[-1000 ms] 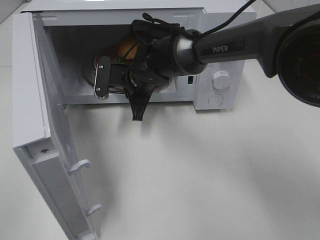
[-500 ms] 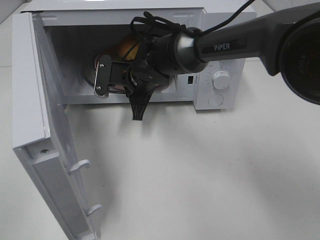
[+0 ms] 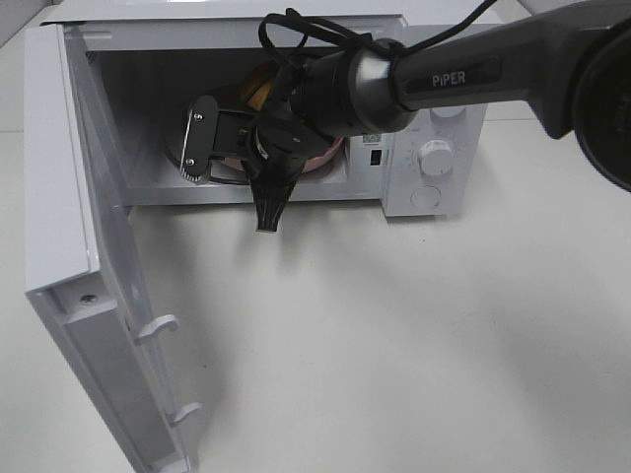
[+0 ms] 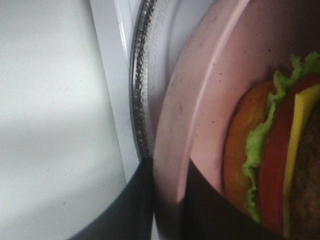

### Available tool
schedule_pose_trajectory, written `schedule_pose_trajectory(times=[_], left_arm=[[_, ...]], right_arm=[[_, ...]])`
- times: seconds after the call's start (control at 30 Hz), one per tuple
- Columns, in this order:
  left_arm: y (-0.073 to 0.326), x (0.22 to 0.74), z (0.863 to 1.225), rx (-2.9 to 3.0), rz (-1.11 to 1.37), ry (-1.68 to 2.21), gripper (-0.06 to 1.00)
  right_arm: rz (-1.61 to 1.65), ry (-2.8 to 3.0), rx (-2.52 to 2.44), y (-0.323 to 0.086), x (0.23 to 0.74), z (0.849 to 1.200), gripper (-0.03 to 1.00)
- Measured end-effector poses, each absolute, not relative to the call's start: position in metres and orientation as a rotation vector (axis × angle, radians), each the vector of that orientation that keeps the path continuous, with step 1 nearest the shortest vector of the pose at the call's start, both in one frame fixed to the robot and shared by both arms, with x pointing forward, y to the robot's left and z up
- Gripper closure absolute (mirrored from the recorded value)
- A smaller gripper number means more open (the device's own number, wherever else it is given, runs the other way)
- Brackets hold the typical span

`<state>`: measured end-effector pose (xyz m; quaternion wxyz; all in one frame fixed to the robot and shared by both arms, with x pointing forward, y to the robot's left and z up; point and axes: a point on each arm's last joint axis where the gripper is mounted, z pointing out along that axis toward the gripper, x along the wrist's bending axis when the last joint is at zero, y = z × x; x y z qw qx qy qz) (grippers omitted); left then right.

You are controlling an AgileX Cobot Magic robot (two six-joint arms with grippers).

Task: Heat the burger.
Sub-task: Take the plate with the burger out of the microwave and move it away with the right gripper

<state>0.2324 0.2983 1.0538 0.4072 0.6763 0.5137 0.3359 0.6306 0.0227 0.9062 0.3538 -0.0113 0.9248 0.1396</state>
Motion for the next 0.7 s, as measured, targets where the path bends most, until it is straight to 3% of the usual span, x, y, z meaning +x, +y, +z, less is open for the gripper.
schedule_pose_trajectory(times=[0.7], left_arm=[[0.298,0.232,1.054,1.705,0.847,1.295,0.94]], right_arm=[[0.314,2.452,-0.128,0.014,0.617,0.924,0.87]])
